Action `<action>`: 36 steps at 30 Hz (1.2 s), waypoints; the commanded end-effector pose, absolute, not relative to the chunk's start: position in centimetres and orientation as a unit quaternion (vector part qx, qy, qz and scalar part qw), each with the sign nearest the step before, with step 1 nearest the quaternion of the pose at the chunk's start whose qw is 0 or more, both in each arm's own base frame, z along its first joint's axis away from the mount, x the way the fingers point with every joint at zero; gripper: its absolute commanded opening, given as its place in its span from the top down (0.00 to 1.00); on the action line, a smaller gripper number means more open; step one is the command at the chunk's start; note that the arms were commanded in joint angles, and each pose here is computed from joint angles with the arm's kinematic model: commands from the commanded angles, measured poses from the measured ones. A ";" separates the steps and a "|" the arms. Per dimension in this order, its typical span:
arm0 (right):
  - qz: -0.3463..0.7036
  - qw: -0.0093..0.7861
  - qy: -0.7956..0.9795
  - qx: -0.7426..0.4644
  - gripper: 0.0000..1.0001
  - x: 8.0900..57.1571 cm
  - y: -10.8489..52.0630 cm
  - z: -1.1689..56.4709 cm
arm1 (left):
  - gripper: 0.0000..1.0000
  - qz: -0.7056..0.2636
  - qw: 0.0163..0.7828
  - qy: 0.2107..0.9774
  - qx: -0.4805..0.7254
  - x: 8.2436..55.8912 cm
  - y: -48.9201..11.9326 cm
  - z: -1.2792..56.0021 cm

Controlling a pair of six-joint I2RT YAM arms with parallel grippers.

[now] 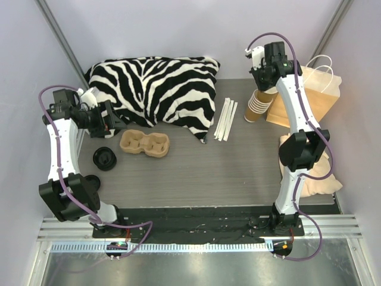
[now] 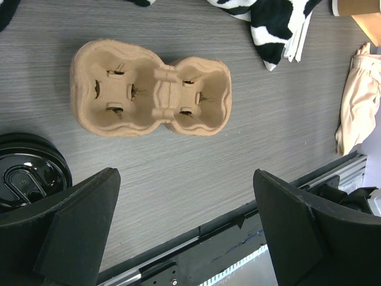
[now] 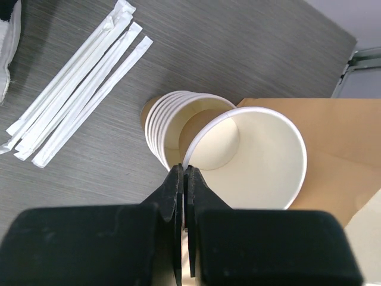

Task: Pack the takeout coffee

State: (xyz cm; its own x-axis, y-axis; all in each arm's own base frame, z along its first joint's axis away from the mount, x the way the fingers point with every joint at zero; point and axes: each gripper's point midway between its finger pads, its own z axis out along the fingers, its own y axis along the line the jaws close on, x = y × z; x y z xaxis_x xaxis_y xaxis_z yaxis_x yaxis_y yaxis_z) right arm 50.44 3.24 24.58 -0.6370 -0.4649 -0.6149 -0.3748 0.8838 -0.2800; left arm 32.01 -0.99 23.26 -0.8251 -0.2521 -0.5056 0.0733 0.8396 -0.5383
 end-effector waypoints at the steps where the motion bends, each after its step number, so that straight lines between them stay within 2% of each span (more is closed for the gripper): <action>1: -0.102 0.386 0.883 -0.246 0.99 50.4 3.0 27.2 | 0.00 -0.285 0.324 0.902 -0.022 32.9 -1.4 25.1; 8: -0.099 0.413 0.868 -0.256 0.99 49.4 4.1 30.3 | 0.00 -0.286 0.328 0.900 -0.018 33.1 -1.5 25.2; 14: -0.082 0.464 0.837 -0.278 0.99 47.3 6.4 35.2 | 0.01 -0.276 0.339 0.899 -0.015 33.7 -1.1 26.0; 19: -0.052 0.498 0.798 -0.337 0.99 43.8 9.8 38.8 | 0.00 -0.269 0.344 0.900 -0.015 33.9 -0.9 26.5; 22: -0.015 0.495 0.775 -0.394 0.99 40.6 13.2 38.8 | 0.00 -0.268 0.347 0.899 -0.014 33.9 -0.9 26.8; 26: 0.036 0.479 0.731 -0.485 0.99 35.5 18.4 36.9 | 0.00 -0.248 0.354 0.901 -0.025 33.7 -0.2 27.0; 33: 0.061 0.436 0.646 -0.624 0.99 27.7 27.6 27.5 | 0.00 -0.218 0.384 0.894 -0.079 33.5 1.7 27.4; 36: 0.070 0.414 0.623 -0.660 0.99 24.8 30.2 23.7 | 0.00 -0.202 0.369 0.904 -0.082 33.1 2.2 26.5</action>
State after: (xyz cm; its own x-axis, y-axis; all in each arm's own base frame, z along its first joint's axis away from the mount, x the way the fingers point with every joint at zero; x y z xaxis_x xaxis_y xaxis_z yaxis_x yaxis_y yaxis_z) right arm 26.31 26.96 25.30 0.0889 -0.7862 -0.6115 -0.9023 0.1964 -0.3837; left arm 33.04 1.26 25.51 -0.7525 -0.3034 -0.5845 0.0113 0.8814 -0.4722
